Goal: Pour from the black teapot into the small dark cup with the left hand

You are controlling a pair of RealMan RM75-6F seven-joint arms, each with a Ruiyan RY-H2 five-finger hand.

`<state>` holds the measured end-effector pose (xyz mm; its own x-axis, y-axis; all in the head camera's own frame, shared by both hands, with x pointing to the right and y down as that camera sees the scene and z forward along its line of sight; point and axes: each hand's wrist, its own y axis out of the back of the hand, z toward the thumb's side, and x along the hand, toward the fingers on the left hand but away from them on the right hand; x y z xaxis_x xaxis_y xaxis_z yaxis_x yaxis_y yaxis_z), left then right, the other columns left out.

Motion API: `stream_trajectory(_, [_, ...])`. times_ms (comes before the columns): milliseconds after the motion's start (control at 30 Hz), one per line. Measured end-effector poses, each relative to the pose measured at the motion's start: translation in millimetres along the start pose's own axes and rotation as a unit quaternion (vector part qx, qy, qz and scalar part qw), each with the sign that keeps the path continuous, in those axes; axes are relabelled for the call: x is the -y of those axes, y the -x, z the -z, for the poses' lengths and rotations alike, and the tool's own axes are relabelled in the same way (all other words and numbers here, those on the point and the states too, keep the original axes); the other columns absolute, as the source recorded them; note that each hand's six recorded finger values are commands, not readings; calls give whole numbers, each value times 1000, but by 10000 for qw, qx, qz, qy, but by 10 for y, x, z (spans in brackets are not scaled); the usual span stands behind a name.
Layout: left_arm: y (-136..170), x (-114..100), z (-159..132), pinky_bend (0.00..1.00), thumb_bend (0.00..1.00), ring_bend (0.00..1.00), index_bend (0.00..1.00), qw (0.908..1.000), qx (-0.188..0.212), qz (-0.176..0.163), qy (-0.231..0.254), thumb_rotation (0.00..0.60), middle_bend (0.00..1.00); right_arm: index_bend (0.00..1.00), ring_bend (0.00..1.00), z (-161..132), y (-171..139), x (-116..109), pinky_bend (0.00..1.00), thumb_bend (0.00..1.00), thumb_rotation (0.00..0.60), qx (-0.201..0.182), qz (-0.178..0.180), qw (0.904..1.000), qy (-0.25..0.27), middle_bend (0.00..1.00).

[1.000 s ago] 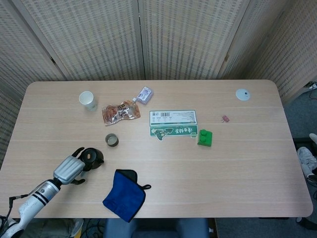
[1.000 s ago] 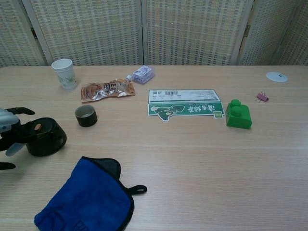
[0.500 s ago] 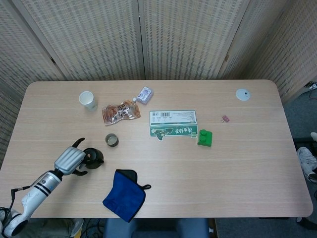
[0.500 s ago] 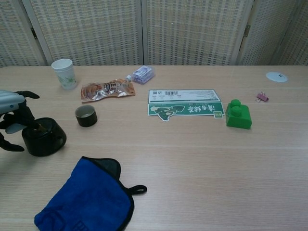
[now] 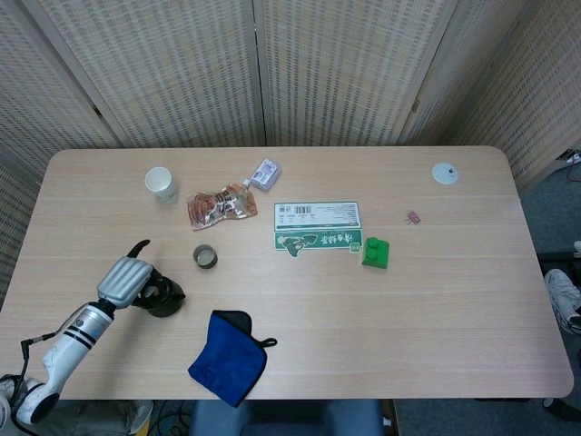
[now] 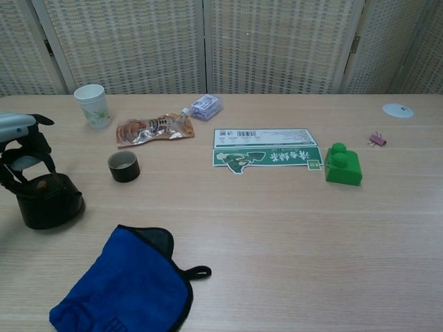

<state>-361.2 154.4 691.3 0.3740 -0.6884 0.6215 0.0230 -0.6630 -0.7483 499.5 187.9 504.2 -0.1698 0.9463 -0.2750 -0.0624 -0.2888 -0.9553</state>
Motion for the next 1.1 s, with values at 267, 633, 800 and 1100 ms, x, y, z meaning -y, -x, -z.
stream_trajectory(267, [-31, -148, 74, 15, 16, 830, 924, 9991, -306, -98, 269, 427, 967, 191, 170, 24, 1, -40, 177, 171, 600, 44, 80, 10000, -13, 222])
stream_trajectory(633, [-37, -364, 140, 79, 3, 858, 972, 9941, -742, -369, 704, 197, 999, 191, 170, 0, 27, -83, 176, 171, 600, 17, 121, 9999, -36, 222])
stream_trajectory(800, [-59, -417, 188, 209, 53, 888, 1000, 9900, -1016, -586, 789, 138, 1000, 191, 170, -20, 34, -103, 176, 170, 600, -10, 140, 9999, -50, 222])
stream_trajectory(1100, [-90, -465, 222, 311, 208, 911, 1000, 9844, -1313, -865, 786, 115, 1000, 191, 170, -15, 26, -101, 177, 170, 600, 3, 138, 9999, -46, 222])
